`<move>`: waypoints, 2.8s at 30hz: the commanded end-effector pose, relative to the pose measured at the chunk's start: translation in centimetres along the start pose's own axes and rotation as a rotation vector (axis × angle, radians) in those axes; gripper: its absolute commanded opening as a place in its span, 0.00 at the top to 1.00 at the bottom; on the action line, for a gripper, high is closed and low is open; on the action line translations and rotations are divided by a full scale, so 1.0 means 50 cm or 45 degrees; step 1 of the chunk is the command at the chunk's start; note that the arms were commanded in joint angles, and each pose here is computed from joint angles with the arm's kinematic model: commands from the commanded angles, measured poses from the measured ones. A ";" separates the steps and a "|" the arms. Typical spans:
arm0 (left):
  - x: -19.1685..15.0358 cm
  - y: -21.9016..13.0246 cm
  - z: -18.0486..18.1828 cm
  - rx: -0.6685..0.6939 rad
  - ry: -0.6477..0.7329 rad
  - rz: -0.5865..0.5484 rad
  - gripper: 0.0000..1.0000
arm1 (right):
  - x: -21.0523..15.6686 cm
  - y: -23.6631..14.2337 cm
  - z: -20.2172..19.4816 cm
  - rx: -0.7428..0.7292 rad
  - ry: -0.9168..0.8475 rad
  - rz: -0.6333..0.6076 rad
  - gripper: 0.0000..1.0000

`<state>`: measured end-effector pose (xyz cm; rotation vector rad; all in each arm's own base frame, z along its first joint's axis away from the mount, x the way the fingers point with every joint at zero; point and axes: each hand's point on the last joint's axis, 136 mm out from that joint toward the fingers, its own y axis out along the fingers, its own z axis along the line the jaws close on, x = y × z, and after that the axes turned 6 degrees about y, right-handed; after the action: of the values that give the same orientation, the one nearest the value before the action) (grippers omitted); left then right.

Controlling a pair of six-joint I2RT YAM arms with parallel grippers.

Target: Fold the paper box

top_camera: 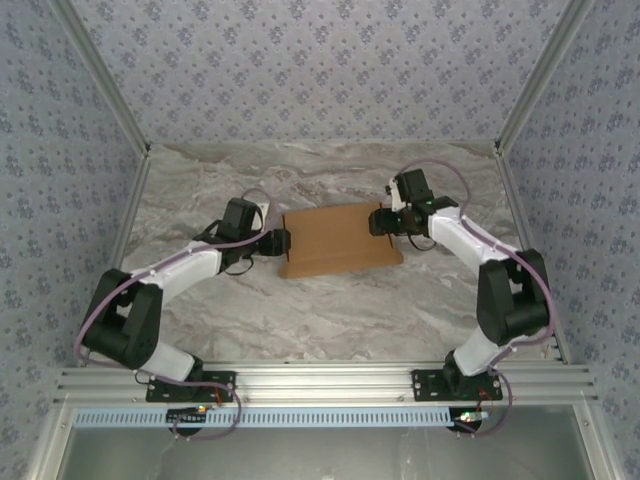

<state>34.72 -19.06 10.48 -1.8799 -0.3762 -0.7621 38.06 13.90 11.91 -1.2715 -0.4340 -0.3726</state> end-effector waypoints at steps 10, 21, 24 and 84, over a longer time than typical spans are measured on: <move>0.129 -0.022 -0.023 0.010 0.116 -0.215 0.21 | -0.053 -0.096 0.058 -0.094 -0.175 -0.178 0.22; 0.141 0.054 -0.059 -0.081 0.232 -0.136 0.21 | -0.141 -0.073 0.081 -0.012 -0.201 -0.249 0.15; 0.146 0.080 -0.079 -0.125 0.300 -0.092 0.21 | -0.148 -0.073 0.076 -0.027 -0.204 -0.274 0.16; 0.072 0.137 -0.124 -0.527 0.178 0.354 0.21 | -0.231 -0.063 0.069 0.548 0.355 -0.038 0.26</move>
<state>38.58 -27.07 9.79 -2.1796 0.1089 -0.8091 25.48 14.83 8.49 -0.9187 -0.2912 -0.4454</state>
